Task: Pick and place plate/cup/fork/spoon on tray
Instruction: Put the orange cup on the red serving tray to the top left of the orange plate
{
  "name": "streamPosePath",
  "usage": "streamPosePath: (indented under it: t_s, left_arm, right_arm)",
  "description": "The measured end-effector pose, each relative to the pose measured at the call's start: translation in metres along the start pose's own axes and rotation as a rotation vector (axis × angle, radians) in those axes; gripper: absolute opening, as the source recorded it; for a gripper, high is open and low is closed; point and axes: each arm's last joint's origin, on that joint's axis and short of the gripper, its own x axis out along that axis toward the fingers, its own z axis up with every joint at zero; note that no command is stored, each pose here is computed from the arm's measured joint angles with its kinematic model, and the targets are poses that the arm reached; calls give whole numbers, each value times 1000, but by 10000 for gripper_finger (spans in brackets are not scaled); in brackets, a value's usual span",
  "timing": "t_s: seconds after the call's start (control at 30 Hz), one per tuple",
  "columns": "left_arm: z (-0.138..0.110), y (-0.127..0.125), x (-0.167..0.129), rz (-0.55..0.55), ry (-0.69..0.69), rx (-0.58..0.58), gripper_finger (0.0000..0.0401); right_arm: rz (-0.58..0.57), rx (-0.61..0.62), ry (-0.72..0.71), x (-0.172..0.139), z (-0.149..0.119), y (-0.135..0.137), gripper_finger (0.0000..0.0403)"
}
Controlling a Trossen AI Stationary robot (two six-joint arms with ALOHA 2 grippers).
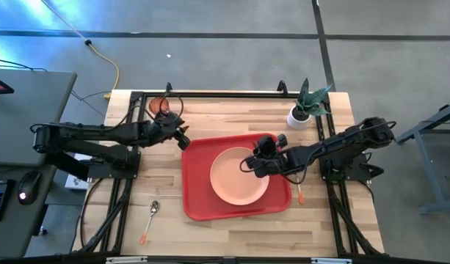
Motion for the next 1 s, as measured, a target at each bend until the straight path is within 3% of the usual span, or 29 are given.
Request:
streamPosePath:
  t_s: [0.53, 0.87, 1.0]
  left_arm:
    - [-1, -25, -1, -23, -77, 84, 117]
    - [-3, -32, -13, -31, -104, 115, 117]
    - [-4, -31, -23, -26, -120, 123, 117]
  right_arm:
    - [113, -75, -93, 0, 14, 15, 98]
    - [384, -129, -199, 34, 42, 30, 111]
    - [438, -115, -199, 52, 48, 29, 117]
